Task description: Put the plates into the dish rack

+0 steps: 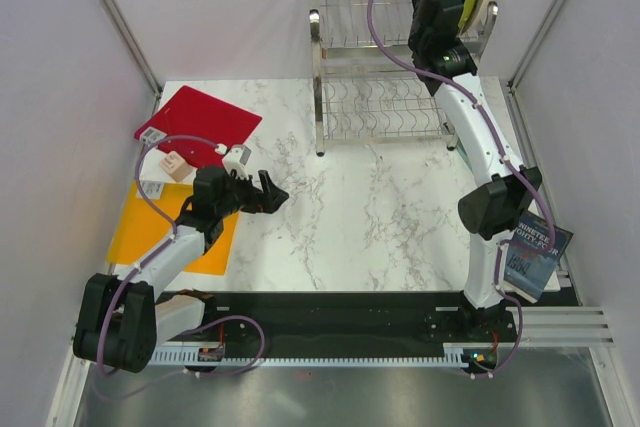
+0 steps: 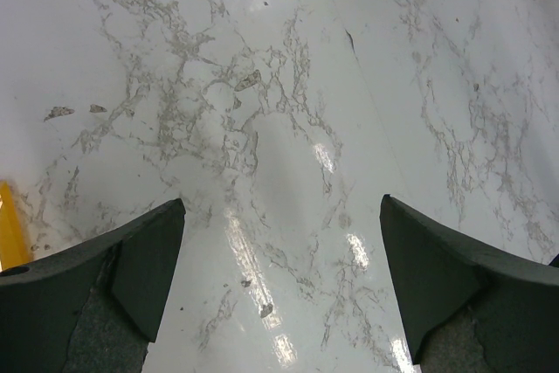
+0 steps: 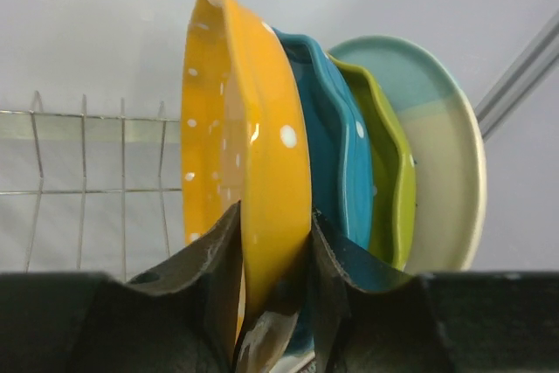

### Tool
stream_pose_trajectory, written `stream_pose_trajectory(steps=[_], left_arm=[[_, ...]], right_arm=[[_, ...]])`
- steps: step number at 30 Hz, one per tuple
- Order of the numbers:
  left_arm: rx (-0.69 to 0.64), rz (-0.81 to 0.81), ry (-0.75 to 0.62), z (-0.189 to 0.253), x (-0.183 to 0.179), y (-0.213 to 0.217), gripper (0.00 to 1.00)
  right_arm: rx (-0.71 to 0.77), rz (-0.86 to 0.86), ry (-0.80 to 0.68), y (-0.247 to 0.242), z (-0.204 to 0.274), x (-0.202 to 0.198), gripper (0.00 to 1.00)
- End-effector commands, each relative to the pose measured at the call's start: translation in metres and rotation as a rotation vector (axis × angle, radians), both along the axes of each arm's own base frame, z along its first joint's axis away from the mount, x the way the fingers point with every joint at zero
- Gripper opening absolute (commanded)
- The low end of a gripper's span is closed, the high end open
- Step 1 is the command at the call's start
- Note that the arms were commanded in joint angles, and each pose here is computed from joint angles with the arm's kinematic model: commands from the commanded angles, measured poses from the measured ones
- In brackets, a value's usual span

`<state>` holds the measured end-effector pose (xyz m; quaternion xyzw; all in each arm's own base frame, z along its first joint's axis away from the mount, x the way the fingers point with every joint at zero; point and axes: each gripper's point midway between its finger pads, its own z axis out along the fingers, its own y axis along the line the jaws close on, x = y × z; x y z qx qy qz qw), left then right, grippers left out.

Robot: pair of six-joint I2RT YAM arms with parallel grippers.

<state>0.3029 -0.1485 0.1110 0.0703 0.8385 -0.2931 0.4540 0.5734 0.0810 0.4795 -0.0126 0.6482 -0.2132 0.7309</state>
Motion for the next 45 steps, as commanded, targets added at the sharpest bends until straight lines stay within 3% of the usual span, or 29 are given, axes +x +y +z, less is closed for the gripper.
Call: stream_pose_trajectory(steps=[1,12,18,19,21,24,25,29,30,33,36,41,45], left_arm=[[-0.028,0.003,-0.026,0.007,0.003,-0.002,1.00],[-0.032,0.003,-0.027,0.006,0.002,-0.002,1.00],[-0.003,0.034,-0.043,0.012,0.010,0.004,1.00],[0.018,0.041,-0.053,0.014,0.014,0.006,1.00],[0.098,0.078,-0.097,0.024,0.030,0.017,1.00],[0.205,0.137,-0.140,0.039,0.052,0.033,1.00],[0.232,0.132,-0.149,0.041,0.056,0.035,1.00],[0.234,0.108,-0.191,0.075,0.074,0.029,1.00],[0.232,0.104,-0.200,0.080,0.077,0.027,1.00],[0.230,0.087,-0.255,0.109,0.091,0.022,1.00],[0.266,0.052,-0.302,0.131,0.105,0.018,1.00],[0.338,0.011,-0.406,0.168,0.125,0.017,1.00],[0.320,0.010,-0.390,0.178,0.130,0.014,1.00]], right_arm=[[0.003,-0.127,-0.102,-0.038,0.051,-0.029,0.41],[0.002,-0.117,-0.158,-0.036,0.081,-0.052,0.46],[0.014,-0.031,-0.241,-0.029,0.128,-0.106,0.60],[0.016,-0.015,-0.230,-0.029,0.127,-0.111,0.70],[0.009,0.044,-0.194,-0.028,0.121,-0.129,0.74],[0.022,0.202,-0.059,-0.008,0.072,-0.143,0.91],[0.069,0.274,0.063,0.005,0.036,-0.145,0.98],[0.185,0.459,0.448,0.039,-0.088,-0.177,0.98],[0.209,0.461,0.583,0.043,-0.144,-0.185,0.98],[0.286,0.427,0.796,0.043,-0.228,-0.210,0.98],[0.303,0.334,0.820,0.029,-0.259,-0.216,0.98],[0.276,0.316,0.800,0.027,-0.256,-0.204,0.98],[0.296,0.325,0.808,0.036,-0.254,-0.187,0.98]])
